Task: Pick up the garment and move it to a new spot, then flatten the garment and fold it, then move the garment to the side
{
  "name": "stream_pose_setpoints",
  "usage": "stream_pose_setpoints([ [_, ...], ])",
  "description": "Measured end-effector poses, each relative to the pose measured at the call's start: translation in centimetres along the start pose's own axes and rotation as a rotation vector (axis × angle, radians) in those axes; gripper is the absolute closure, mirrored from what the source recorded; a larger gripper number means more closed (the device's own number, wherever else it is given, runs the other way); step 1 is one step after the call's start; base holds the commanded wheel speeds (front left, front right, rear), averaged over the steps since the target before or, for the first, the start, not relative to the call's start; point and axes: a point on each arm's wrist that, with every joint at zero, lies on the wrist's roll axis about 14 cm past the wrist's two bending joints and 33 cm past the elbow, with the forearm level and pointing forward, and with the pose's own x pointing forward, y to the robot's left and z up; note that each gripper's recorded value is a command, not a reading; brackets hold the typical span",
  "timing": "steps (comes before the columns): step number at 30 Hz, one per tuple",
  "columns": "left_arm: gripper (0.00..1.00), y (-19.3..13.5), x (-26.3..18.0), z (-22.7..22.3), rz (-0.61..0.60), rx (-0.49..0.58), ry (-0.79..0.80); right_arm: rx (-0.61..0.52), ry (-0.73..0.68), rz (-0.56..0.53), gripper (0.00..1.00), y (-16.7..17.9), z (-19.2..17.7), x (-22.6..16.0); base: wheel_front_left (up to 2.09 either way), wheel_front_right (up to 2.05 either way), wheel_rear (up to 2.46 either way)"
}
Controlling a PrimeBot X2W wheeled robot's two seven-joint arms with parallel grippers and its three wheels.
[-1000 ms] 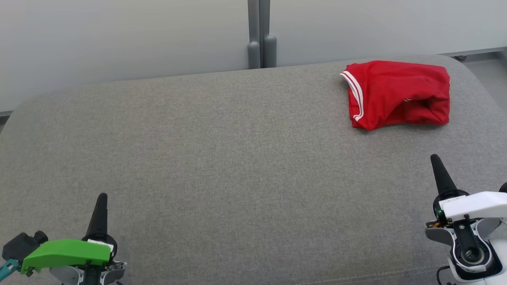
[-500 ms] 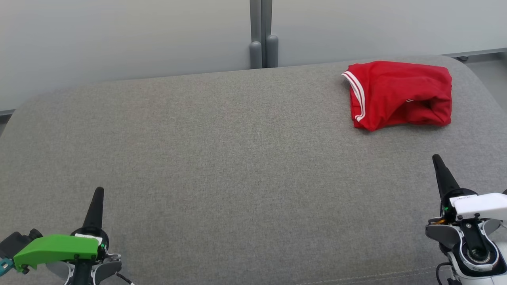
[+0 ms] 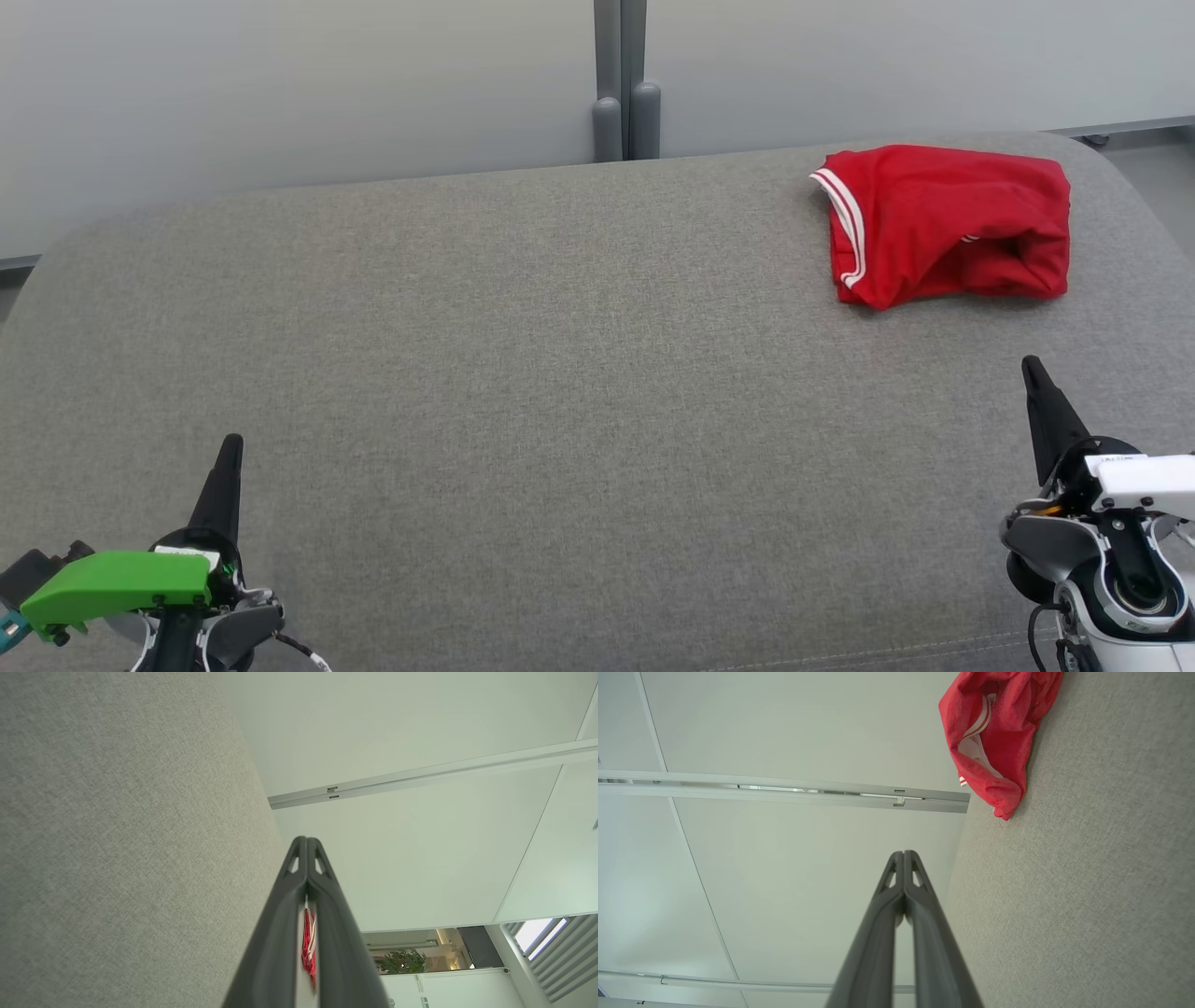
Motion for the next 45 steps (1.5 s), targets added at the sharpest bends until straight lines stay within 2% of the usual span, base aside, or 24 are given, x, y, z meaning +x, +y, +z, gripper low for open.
stream_pose_setpoints([
  [10, 1.00, -0.7, 0.2, 0.3, -0.023, -0.104, 0.001, 0.124, -0.007, 0.009, 1.00, -0.1, 0.2, 0.0, 0.00, 0.00, 0.00],
  [45, 1.00, -1.3, 0.3, 0.4, -0.038, -0.104, 0.001, 0.126, -0.007, 0.009, 1.00, -0.2, 0.2, 0.1, 0.00, 0.00, 0.00],
])
